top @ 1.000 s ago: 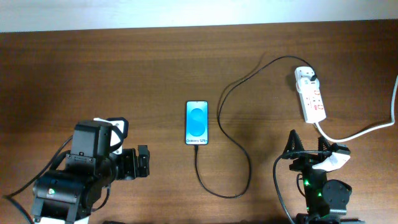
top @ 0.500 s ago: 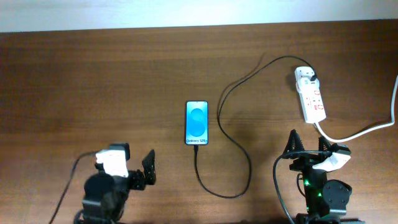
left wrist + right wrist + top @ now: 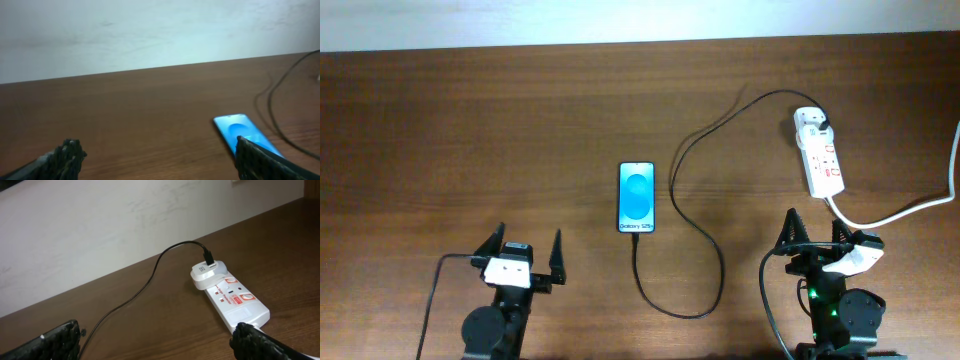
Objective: Plug charger to phone and switch on socket
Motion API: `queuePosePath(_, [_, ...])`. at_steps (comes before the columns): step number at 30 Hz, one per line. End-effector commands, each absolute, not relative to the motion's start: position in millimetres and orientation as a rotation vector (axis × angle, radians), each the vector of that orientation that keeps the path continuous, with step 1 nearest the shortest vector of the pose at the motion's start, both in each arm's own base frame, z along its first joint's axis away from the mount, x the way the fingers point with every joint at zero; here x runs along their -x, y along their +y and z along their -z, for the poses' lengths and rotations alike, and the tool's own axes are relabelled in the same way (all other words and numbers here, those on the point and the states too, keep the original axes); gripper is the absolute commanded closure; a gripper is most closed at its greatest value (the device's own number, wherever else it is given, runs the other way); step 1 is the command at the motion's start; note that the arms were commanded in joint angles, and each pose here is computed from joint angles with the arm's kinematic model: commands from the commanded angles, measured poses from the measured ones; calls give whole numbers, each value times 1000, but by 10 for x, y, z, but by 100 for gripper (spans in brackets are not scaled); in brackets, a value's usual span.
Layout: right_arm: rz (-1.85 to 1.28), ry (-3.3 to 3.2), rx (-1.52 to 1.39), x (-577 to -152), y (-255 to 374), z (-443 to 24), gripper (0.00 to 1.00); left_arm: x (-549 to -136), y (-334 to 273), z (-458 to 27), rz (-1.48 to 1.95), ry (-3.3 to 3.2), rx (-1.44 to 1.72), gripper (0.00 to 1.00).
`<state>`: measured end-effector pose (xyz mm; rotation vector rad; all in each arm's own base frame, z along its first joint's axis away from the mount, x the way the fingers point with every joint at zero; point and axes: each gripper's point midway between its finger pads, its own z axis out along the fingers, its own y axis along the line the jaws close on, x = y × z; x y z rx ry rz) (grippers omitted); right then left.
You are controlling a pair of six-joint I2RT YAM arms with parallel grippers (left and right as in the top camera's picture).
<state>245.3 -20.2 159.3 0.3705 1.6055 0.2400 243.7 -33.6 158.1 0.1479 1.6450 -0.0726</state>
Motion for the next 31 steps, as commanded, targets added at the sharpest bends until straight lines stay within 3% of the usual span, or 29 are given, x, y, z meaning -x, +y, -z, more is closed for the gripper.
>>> queuePosePath(1, [-233,1609,-361,-2453,-195,-1570,2,-2454,-151,-1558,-36,1647,-128,1])
queuePosePath(31, [-233,1609,-361,-2453,-195,-1570,2,-2457,-111,-1563,-46,1646,-117,1])
